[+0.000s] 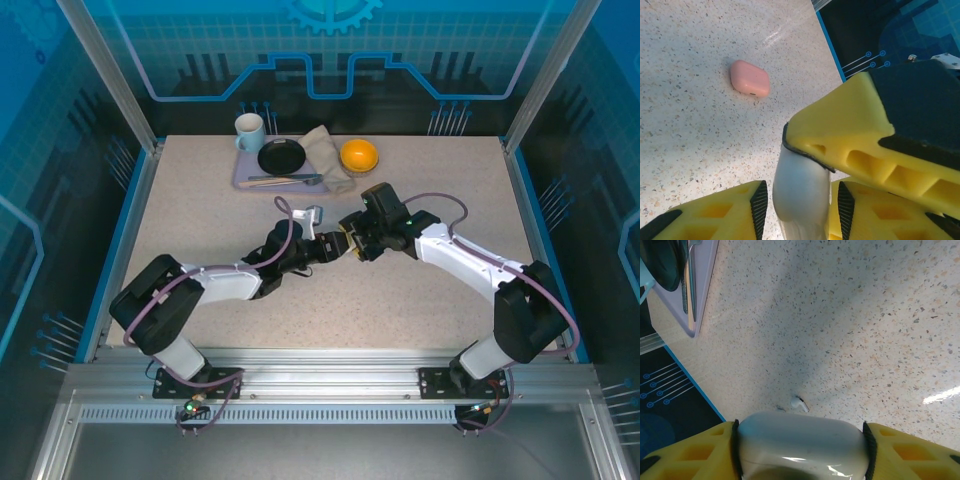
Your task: Insert wireless bluetooth earbuds into charging case
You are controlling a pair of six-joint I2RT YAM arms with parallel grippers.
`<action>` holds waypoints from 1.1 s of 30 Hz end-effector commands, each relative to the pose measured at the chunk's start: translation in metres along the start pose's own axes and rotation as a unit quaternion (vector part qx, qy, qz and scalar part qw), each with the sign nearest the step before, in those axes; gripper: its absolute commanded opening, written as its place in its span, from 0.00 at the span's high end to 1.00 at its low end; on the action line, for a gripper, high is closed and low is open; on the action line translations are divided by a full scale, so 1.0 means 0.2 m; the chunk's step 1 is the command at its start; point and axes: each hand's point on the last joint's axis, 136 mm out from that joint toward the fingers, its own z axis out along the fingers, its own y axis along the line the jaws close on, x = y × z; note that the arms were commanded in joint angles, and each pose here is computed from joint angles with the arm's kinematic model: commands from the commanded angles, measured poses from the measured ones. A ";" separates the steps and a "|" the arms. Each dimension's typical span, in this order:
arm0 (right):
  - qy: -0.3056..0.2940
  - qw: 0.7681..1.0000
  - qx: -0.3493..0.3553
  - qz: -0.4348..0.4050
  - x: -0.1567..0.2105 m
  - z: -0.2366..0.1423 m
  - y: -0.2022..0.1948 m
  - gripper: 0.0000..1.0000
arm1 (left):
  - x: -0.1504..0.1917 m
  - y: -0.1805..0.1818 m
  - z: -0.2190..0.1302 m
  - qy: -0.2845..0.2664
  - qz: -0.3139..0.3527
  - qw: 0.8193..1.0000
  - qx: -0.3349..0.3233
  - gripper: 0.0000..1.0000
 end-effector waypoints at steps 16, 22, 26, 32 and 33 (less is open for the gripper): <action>0.005 1.000 -0.024 0.004 0.00 -0.05 0.05 0.60 | -0.04 -0.07 0.05 -0.009 0.004 1.000 0.022 0.74; 0.003 0.999 -0.033 0.005 0.00 -0.08 0.07 0.58 | -0.05 -0.09 0.06 -0.006 0.004 1.000 0.025 0.89; 0.002 0.999 -0.044 0.002 -0.02 -0.11 0.11 0.39 | -0.05 -0.10 0.05 -0.003 0.011 1.000 0.024 0.98; -0.042 0.995 -0.088 -0.031 -0.21 -0.28 0.19 0.19 | -0.06 -0.12 -0.03 0.012 0.030 0.999 0.016 1.00; -0.050 0.994 -0.089 -0.049 -0.24 -0.32 0.18 0.19 | -0.07 -0.13 -0.06 0.015 0.036 0.999 0.018 1.00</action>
